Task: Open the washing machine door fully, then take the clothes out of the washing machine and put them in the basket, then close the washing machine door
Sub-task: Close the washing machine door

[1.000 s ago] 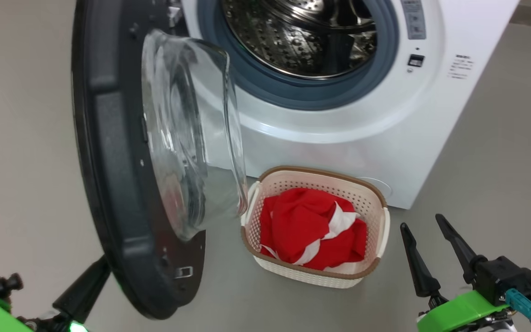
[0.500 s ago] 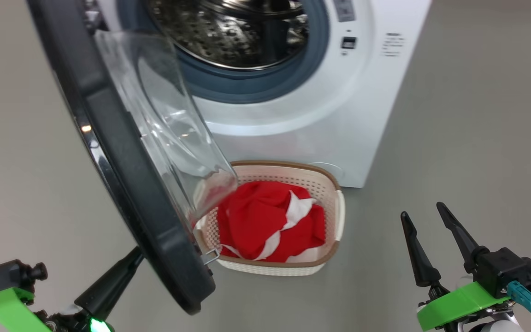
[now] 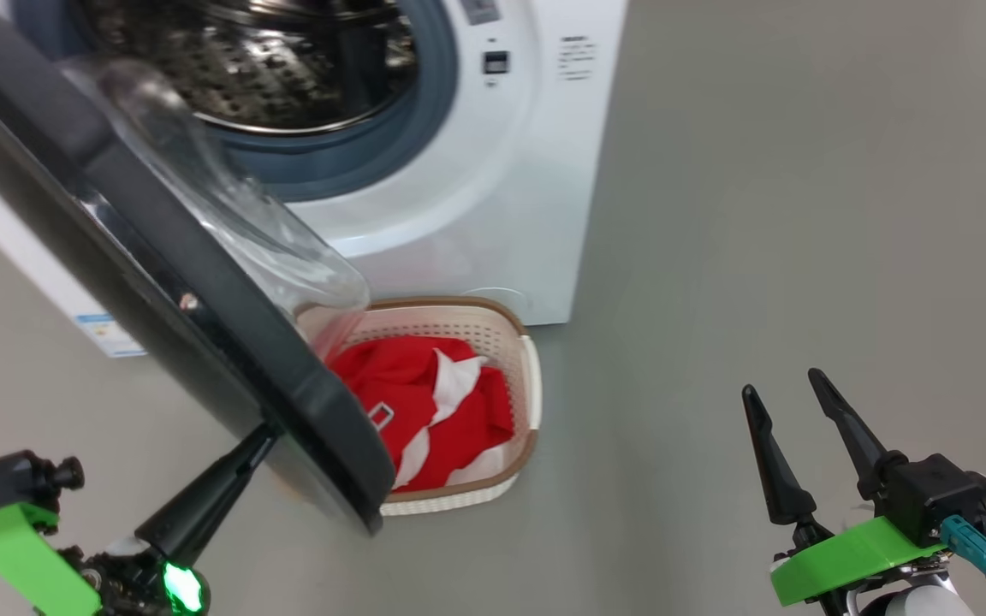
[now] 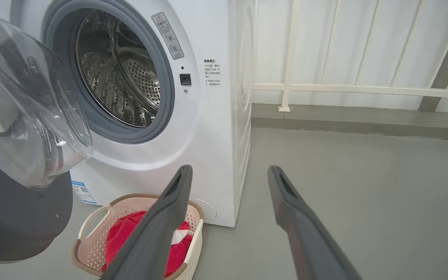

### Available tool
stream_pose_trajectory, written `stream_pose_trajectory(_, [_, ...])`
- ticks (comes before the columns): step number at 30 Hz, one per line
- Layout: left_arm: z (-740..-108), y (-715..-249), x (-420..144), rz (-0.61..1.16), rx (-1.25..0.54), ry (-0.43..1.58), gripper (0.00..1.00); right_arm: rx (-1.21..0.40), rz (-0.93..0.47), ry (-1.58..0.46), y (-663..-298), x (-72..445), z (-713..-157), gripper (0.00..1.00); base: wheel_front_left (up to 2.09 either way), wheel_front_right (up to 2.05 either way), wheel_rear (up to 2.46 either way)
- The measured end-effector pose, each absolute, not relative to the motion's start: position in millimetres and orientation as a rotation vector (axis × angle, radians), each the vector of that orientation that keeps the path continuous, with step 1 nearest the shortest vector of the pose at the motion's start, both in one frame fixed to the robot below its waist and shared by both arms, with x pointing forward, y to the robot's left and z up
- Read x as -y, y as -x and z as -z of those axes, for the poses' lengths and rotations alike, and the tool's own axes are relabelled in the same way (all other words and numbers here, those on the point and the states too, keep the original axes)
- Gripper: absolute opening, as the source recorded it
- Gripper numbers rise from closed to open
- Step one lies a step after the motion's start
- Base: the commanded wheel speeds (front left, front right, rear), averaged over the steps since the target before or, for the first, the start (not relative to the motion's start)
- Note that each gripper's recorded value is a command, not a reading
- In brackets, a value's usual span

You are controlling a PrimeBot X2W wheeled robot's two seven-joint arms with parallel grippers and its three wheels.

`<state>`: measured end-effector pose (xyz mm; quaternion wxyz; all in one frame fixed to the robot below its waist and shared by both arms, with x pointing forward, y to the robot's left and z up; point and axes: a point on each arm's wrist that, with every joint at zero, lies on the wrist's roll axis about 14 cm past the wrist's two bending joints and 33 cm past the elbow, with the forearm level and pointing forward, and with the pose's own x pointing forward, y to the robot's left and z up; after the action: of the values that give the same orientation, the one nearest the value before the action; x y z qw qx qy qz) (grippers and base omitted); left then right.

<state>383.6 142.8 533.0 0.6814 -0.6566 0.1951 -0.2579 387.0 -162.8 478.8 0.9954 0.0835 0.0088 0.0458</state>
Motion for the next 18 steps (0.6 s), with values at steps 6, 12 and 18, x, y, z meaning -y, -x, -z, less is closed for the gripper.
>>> stream_pose_trajectory(6, [-538.2, -402.7, -121.8, 0.643, -0.470, 1.466, 0.00, -0.025, -0.033, -0.160, -378.6, 181.8, -475.4, 1.00, 0.00, 0.00, 0.00])
stream_pose_trajectory(12, [-543.1, -429.0, -99.6, 0.703, -0.504, 1.469, 0.00, -0.027, 0.021, -0.158, -374.2, 199.1, -472.9, 1.00, 0.00, 0.00, 0.00])
stream_pose_trajectory(18, [-542.6, -456.9, -84.2, 0.733, -0.524, 1.485, 0.00, -0.040, 0.042, -0.150, -378.9, 206.5, -467.7, 1.00, 0.00, 0.00, 0.00])
